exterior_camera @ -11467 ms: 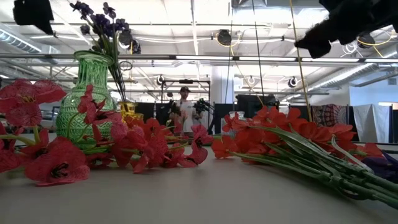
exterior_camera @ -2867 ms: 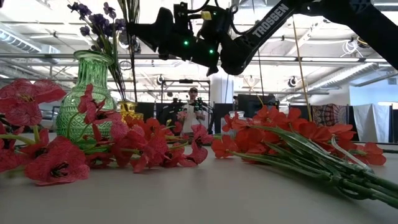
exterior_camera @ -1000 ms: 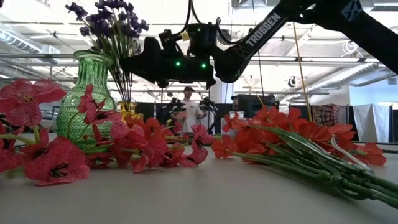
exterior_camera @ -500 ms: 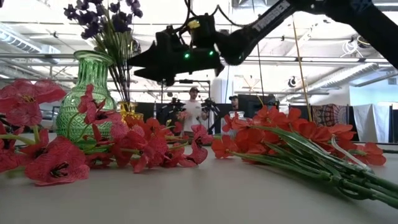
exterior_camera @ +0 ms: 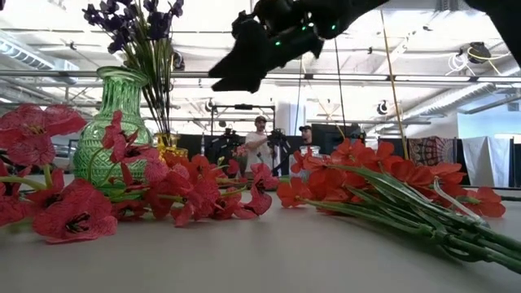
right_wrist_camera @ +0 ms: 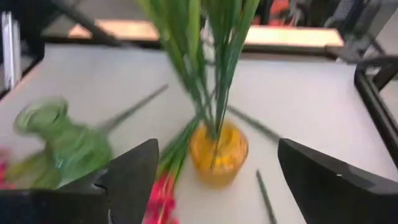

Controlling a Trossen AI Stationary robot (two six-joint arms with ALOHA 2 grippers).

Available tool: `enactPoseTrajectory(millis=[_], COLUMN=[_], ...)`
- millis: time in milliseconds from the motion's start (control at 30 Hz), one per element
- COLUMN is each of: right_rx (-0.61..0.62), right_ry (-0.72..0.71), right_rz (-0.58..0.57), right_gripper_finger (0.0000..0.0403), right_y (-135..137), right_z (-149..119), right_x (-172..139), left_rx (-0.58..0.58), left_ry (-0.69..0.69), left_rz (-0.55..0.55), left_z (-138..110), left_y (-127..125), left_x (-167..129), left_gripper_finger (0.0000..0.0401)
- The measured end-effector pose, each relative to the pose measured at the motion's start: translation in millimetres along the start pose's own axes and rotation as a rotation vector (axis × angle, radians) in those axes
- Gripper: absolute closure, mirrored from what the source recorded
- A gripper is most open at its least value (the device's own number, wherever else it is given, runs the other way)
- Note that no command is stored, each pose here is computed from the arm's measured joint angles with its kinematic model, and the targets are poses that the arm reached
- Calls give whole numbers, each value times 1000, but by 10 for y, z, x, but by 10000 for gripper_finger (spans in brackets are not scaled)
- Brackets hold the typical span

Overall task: Sort flowers into vase by color
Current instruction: Put the violet flowers into the yellow vase

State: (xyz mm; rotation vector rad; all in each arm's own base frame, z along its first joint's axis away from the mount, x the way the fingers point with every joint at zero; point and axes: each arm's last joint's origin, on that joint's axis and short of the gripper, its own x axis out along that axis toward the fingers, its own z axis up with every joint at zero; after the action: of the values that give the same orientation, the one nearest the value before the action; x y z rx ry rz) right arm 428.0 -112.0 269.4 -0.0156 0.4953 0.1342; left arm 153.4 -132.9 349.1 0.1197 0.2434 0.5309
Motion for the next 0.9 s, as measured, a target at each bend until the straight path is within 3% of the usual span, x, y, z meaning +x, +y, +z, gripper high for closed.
enactPoseTrajectory(millis=[200,467,633,900], right_rx=[5,1,-15,-46], right_ry=[173,307,352,332], right_rz=[37,74,34,8], right_gripper_finger=[80,80,80,80], right_y=[91,130,140,270], right_z=[-69,-198,-201,32], right_x=[-199,-237,-303,-769], left_rx=[40,56,30,28], left_ry=[-43,-160,-198,-234], left_rz=[-57,-88,-77,-54], left_z=[158,477,652,1014], left_y=[-106,-177,-91,180], left_x=[-5,-17,62,256], left_gripper_finger=[205,205,205,205])
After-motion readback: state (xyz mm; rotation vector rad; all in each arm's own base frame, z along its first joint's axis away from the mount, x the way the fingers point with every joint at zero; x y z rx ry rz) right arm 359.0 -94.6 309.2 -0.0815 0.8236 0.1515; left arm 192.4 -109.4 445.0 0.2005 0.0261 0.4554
